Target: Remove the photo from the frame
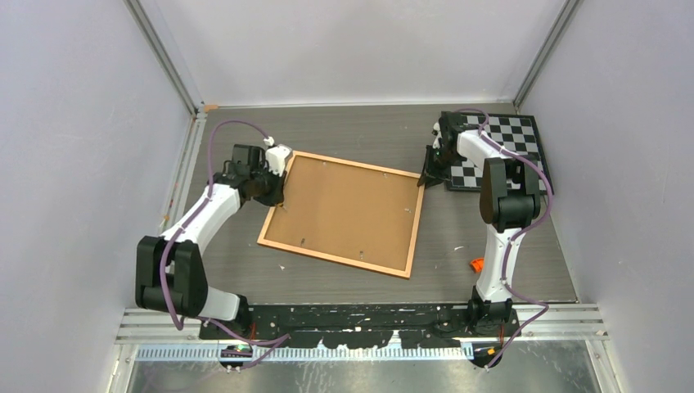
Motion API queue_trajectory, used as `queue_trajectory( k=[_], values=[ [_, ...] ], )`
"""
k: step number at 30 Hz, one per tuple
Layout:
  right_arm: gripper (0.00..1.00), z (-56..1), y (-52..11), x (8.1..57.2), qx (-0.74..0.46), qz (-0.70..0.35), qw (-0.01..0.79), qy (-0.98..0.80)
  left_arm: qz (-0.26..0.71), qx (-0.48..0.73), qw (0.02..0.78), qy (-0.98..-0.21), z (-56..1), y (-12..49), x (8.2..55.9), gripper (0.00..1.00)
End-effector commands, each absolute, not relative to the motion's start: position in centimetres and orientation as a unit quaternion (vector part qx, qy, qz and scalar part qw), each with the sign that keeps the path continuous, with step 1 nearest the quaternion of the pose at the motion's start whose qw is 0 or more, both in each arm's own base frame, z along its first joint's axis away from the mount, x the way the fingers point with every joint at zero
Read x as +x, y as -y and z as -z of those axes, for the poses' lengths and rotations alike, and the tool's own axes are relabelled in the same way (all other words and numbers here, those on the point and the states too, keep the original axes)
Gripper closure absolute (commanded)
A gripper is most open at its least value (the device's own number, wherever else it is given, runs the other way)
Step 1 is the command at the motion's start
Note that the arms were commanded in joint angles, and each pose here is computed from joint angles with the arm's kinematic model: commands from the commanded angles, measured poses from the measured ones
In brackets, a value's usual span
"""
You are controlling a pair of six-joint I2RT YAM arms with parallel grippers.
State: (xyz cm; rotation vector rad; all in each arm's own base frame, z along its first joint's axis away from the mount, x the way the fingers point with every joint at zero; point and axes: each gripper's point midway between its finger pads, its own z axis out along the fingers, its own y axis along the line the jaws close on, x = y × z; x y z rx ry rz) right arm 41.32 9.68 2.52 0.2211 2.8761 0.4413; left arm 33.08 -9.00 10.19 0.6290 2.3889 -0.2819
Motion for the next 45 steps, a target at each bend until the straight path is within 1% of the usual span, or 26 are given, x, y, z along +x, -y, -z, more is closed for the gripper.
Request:
queue_trajectory(
  k=[1,10,16,17,18,21,22,23,28,32,45],
  values=[
    [0.99,-3.5,-9.6,42.0,0.052,-0.141,0.143,-0.978,0.061,0.25,0.329,-0.908,-9.1,7.6,34.6,1.0],
    [0.99,-3.3,-9.8,42.1,0.051,-0.141,0.142,-0.979,0.043,0.243,0.352,-0.903,-9.6,7.3,36.3,1.0],
    [0.99,-3.3,-10.1,42.1,0.047,-0.143,0.14,-0.979,0.068,0.234,0.353,-0.903,-10.2,8.2,36.6,1.0],
    [0.97,-3.3,-10.2,42.1,0.045,-0.145,0.14,-0.978,0.076,0.236,0.354,-0.902,-10.5,8.4,36.5,1.0],
    [0.91,-3.5,-10.2,42.1,0.042,-0.147,0.14,-0.978,0.087,0.239,0.356,-0.899,-10.8,8.8,36.3,1.0],
    [0.62,-4.5,-10.3,41.9,0.039,-0.152,0.145,-0.977,0.116,0.243,0.366,-0.891,-12.3,9.8,35.7,1.0],
    [0.56,-4.7,-10.3,41.8,0.039,-0.152,0.147,-0.977,0.119,0.243,0.366,-0.89,-12.6,9.9,35.6,1.0],
    [0.54,-5.0,-10.3,41.7,0.039,-0.152,0.15,-0.976,0.119,0.241,0.366,-0.891,-12.9,9.9,35.5,1.0],
    [0.5,-5.5,-10.3,39.9,0.046,-0.155,0.141,-0.977,0.076,0.222,0.371,-0.898,-13.7,8.1,35.7,1.0],
    [0.42,-5.1,-10.1,38.2,0.051,-0.151,0.124,-0.979,0.036,0.222,0.372,-0.9,-13.4,6.7,36.1,1.0],
    [0.43,-4.2,-11.3,36.1,0.041,-0.166,0.092,-0.981,0.037,0.219,0.383,-0.897,-12.4,7.1,38.5,1.0]
  ],
)
